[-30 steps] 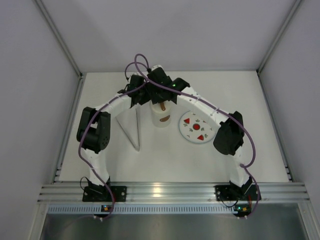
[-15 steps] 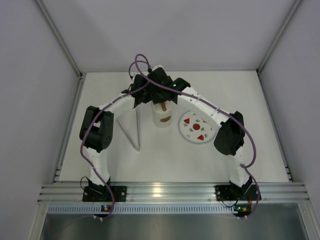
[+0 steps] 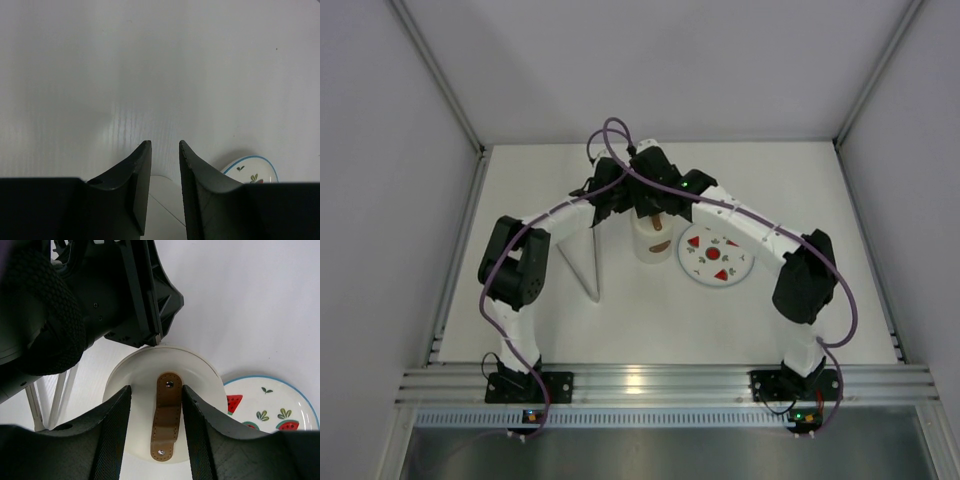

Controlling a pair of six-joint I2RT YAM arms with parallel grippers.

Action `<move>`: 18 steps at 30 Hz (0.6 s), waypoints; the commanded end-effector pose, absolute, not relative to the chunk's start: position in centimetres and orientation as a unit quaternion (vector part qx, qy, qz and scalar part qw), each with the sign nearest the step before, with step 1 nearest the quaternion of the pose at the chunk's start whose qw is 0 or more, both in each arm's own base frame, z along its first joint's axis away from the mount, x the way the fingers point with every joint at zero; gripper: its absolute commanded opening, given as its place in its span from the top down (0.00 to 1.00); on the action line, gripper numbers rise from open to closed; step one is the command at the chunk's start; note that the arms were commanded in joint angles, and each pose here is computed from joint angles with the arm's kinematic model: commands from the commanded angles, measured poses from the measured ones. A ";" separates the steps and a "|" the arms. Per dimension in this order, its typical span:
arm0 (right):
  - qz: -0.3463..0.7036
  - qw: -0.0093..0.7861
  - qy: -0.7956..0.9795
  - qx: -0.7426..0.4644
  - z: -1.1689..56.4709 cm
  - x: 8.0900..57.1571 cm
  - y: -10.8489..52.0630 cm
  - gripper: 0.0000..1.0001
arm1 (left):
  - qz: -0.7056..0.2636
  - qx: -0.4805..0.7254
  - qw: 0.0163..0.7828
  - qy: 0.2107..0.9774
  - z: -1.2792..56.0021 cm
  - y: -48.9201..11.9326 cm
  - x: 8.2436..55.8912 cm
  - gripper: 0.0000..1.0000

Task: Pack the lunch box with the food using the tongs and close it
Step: Close the box lid on the packing box.

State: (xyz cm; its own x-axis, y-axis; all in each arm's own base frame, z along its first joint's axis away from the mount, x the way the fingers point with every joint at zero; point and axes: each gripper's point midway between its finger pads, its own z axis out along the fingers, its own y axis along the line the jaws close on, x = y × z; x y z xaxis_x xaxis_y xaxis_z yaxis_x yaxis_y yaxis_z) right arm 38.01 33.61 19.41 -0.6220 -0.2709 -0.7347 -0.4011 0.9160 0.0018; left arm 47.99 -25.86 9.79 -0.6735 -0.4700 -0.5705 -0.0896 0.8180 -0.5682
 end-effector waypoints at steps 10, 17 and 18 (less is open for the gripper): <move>0.057 0.332 0.925 -0.177 15.5 34.1 30.2 0.55 | -0.254 -0.127 0.350 0.893 10.2 -27.3 42.8 0.65; 0.072 0.386 0.904 -0.168 18.6 34.8 30.0 0.52 | -0.224 -0.150 0.385 0.883 12.1 -25.3 43.9 0.49; 0.075 0.396 0.900 -0.168 19.5 34.8 29.9 0.52 | -0.217 -0.154 0.394 0.880 12.7 -24.9 44.3 0.48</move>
